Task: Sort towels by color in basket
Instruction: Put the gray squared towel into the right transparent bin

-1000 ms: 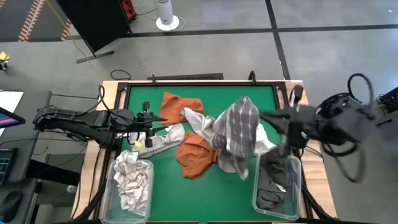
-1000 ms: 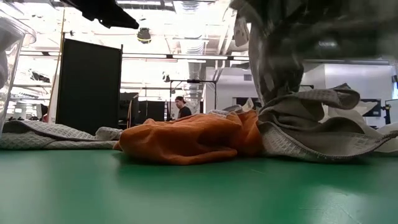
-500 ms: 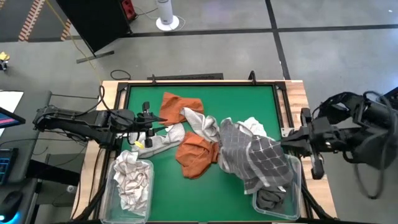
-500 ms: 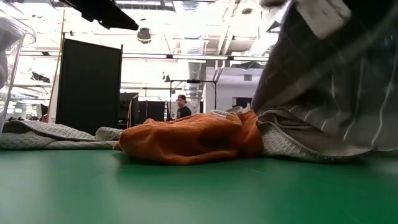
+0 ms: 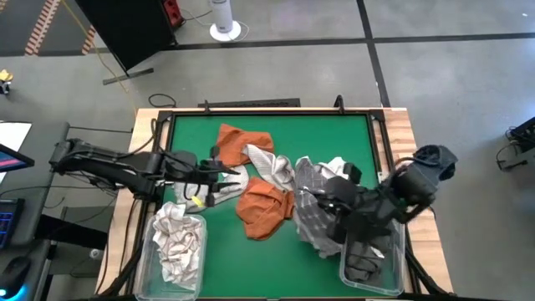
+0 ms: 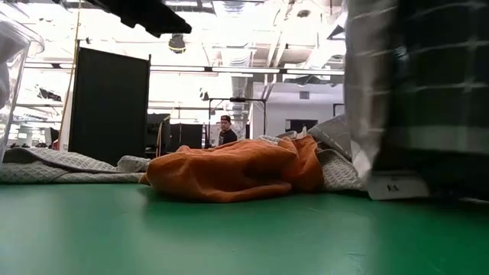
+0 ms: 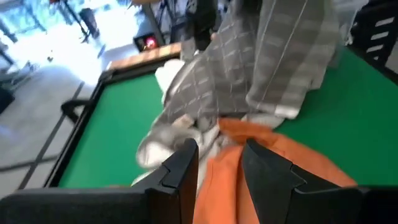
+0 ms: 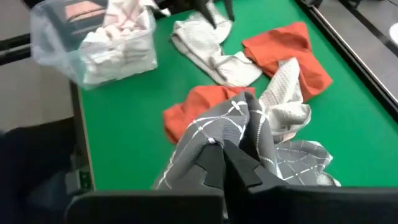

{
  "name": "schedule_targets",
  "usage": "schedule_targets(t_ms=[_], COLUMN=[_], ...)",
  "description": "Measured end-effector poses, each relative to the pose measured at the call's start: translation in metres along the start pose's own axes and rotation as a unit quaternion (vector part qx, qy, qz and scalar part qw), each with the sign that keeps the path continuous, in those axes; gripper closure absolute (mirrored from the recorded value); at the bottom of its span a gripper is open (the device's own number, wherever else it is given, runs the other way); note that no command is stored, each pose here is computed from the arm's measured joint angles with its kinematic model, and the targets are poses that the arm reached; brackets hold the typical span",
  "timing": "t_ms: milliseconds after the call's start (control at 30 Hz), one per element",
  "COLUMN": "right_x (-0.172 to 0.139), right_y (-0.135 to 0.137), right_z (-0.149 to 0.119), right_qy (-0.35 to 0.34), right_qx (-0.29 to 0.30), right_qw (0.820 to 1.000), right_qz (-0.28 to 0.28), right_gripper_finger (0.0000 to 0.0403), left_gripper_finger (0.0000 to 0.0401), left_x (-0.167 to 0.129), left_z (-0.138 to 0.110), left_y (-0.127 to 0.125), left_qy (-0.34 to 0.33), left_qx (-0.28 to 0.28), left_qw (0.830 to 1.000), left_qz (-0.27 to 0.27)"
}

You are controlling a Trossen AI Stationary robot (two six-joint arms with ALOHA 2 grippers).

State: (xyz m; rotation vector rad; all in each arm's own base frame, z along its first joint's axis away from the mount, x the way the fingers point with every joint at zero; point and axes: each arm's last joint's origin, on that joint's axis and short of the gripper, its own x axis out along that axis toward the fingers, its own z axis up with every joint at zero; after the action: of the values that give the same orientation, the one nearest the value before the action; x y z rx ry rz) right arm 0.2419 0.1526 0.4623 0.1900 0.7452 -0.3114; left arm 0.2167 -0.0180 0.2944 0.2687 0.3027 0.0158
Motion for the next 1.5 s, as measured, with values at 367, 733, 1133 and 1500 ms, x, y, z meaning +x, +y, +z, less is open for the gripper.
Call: schedule_targets(t_ms=[367,733,1133,1500], right_x=[0.06,0.083,0.058,0.026], right_y=[0.025,0.033,0.018,0.01], right_z=[0.003,0.001,-0.002,-0.006], right_qy=[0.015,0.045,0.103,0.16], right_qx=[-0.078,-0.051,-0.007,0.066], right_qw=[0.995,0.995,0.994,0.983], right_qz=[-0.066,-0.067,-0.026,0.058], right_gripper_finger=[0.0387,0.0387,0.0387,0.0387], left_gripper_finger=[0.0285,0.0256,0.0193,0.0193], left_x=[0.029,0.053,0.053,0.054], left_z=[0.007,0.002,0.001,-0.002], left_y=[-0.012,-0.018,-0.018,-0.018], left_qy=[-0.088,-0.103,-0.094,-0.073], left_qx=[0.007,-0.022,-0.037,-0.035], left_qw=[0.987,0.984,0.984,0.988], left_qz=[-0.134,-0.143,-0.146,-0.128])
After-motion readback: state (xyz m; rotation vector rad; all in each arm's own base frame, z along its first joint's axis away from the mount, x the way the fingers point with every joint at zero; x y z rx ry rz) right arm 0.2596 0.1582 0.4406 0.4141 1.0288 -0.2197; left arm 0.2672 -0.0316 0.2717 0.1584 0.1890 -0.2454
